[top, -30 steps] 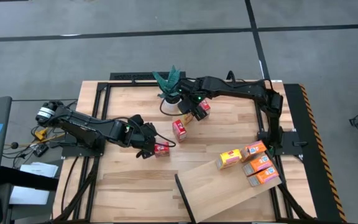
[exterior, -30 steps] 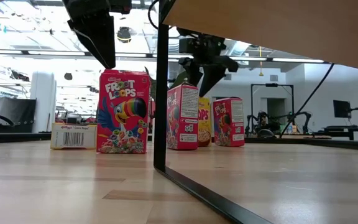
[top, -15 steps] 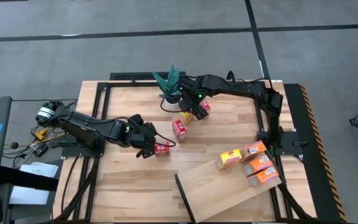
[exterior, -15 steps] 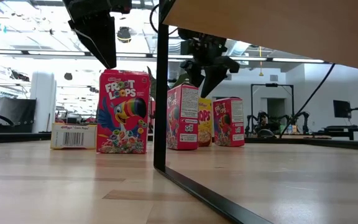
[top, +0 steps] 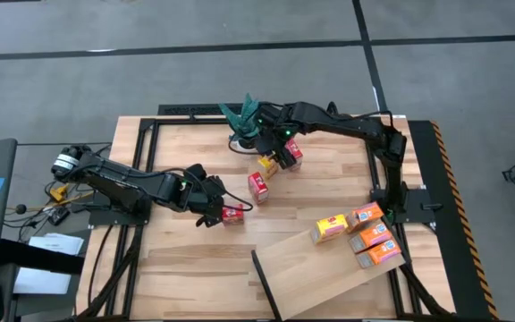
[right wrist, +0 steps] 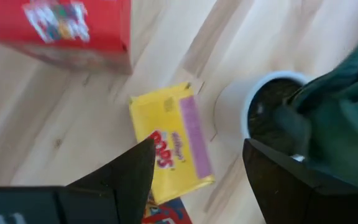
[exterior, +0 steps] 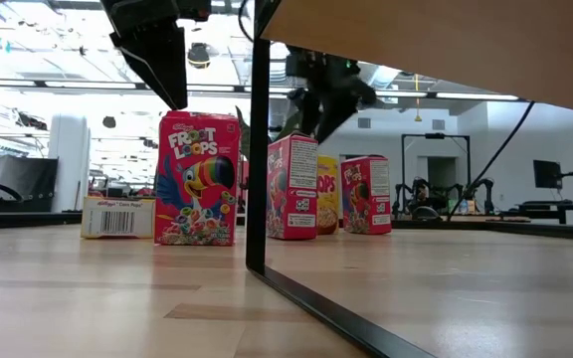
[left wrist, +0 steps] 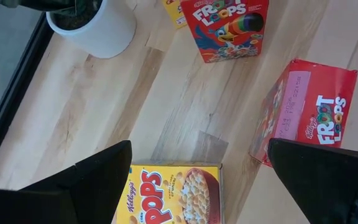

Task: Stack cereal on shelf
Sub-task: Put the right yellow cereal box on the shelf aligned with the other yellow cereal box

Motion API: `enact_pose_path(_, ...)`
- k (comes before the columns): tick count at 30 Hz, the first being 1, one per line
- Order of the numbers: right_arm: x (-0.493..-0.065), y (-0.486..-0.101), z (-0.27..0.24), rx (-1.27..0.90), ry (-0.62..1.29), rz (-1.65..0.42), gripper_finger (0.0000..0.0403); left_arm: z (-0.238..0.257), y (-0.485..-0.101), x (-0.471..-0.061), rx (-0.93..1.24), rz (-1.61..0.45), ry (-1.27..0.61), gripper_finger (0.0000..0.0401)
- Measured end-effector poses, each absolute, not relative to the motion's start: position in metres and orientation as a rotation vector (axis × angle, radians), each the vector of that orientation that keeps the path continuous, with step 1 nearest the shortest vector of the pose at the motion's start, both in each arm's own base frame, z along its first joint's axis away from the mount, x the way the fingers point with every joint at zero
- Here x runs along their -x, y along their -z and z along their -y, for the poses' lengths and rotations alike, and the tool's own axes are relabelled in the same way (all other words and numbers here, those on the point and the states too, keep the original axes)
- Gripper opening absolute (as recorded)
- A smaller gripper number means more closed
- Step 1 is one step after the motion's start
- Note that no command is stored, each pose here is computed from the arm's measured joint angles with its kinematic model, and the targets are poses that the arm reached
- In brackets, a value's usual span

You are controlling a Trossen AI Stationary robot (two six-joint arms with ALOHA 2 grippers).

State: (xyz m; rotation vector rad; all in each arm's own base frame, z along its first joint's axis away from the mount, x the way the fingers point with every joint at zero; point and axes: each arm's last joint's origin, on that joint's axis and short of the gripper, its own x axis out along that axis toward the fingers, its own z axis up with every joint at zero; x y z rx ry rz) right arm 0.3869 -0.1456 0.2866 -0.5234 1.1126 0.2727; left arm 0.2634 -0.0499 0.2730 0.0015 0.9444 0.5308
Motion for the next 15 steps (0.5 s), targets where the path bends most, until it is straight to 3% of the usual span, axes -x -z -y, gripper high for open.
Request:
enact_pose_path(6,-0.386,-0.290,0.142,0.510,-0.302,-1.106,0.0270,0.050,-0.273,-0.263,0.000,-0.944,-0.532,0.0368)
enact_pose_path(15,-0.383,-0.263,0.142,0.546,-0.352,-1.154,0.0270,0.050,-0.273,-0.263,0.006,-0.942,-0.536,0.0368)
